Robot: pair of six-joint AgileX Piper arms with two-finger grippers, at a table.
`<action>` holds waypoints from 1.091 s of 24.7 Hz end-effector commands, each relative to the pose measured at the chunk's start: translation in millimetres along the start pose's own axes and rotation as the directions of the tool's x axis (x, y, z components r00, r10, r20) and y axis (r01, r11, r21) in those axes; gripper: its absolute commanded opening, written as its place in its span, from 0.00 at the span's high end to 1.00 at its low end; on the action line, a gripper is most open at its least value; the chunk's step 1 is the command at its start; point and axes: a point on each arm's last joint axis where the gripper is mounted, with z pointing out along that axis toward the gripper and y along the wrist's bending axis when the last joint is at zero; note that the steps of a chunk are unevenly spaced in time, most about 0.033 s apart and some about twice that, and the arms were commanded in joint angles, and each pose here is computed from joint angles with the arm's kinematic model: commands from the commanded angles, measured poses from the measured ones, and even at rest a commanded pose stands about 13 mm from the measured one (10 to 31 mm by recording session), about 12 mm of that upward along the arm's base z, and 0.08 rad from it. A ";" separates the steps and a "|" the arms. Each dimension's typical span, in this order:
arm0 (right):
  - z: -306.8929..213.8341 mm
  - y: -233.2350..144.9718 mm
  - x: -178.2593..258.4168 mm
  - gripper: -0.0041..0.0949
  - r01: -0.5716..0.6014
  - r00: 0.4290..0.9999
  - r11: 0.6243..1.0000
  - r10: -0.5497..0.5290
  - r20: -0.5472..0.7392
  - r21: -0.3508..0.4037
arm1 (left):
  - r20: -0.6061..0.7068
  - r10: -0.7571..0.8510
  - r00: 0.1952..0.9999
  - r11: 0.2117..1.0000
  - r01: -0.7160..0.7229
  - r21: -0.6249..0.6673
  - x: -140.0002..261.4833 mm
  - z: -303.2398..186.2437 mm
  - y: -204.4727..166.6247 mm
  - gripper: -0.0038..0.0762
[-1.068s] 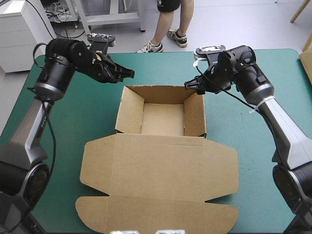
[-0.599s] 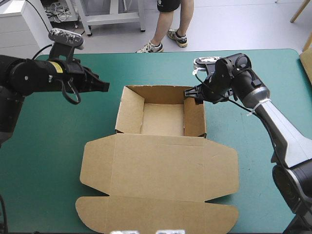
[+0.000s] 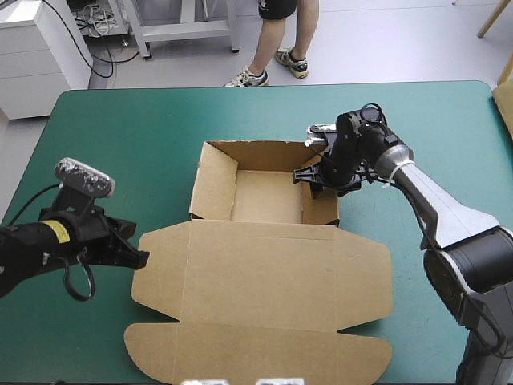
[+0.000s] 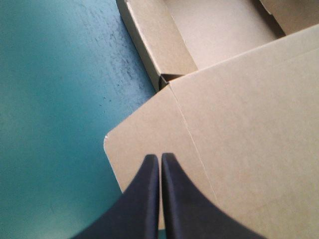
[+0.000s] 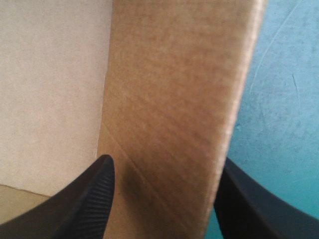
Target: Fold the box
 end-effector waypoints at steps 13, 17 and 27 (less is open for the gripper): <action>-32.5 -7.2 -5.0 0.98 0.054 0.991 0.995 -0.063 0.116 0.080 | 0.117 0.002 0.993 1.000 -0.001 -0.010 94.9 11.0 -9.1 0.96; -52.5 -24.9 -11.1 0.98 0.027 0.982 0.991 -0.050 0.180 0.129 | 0.041 -0.005 0.999 1.000 0.005 0.004 113.2 22.2 -10.3 0.96; -145.8 -207.5 22.1 0.98 -0.354 0.895 0.893 0.237 0.379 0.278 | 0.027 0.002 1.000 1.000 -0.002 0.001 120.9 22.7 -10.7 0.96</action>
